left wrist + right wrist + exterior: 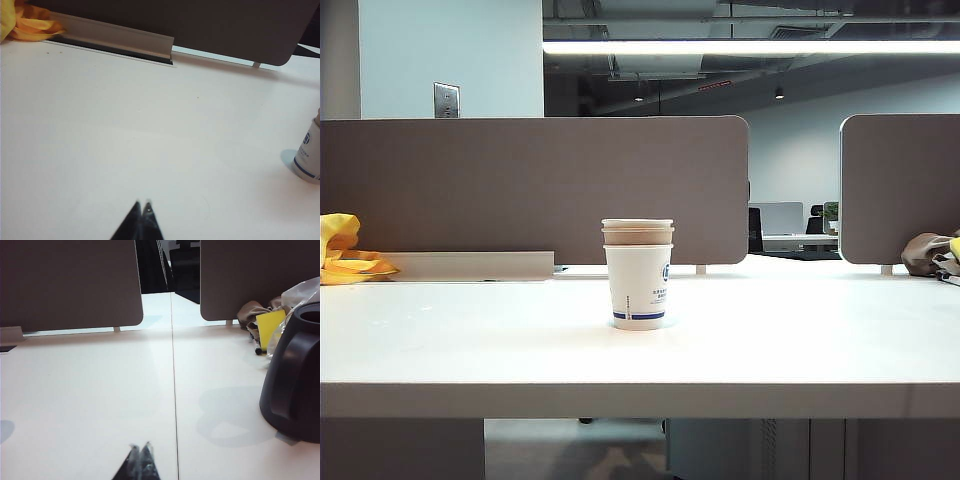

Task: Pick up all the paper cups on the table one by one and stack them together.

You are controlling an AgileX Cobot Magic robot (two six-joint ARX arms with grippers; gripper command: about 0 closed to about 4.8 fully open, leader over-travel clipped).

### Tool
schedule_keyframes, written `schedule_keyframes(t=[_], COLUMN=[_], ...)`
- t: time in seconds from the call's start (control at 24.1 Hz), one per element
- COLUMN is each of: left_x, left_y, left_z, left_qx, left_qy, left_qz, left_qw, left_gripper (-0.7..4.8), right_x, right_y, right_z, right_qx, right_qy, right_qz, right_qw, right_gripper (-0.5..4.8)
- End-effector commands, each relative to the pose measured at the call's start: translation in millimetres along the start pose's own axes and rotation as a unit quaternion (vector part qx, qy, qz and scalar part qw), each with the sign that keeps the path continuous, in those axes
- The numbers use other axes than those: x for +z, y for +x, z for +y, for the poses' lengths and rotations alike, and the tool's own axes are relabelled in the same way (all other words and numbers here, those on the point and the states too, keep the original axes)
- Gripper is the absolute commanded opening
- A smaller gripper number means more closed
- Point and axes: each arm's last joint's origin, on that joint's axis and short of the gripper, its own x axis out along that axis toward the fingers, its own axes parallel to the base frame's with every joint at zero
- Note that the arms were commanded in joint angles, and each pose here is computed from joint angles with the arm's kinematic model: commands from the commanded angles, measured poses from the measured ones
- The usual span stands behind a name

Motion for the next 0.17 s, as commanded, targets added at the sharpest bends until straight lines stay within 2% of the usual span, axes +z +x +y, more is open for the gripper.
schedule_keyframes(t=[0.04,0.17], left_x=[1.6,1.6], left_y=[-0.1,-0.1], left_z=[-0.2,-0.2], left_qx=[-0.002,-0.002], left_qy=[0.001,0.001], left_qz=[-0.007,-0.007], left_qw=[1.0,1.0], left_gripper=[-0.01,-0.01], right_x=[2.2,2.2], right_y=[-0.1,-0.1], right_z=[0.2,0.2], right_qx=[0.0,0.0], right_qy=[0.001,0.001], right_qz=[-0.009,-0.009], right_qw=[1.0,1.0], right_gripper=[-0.05,-0.05])
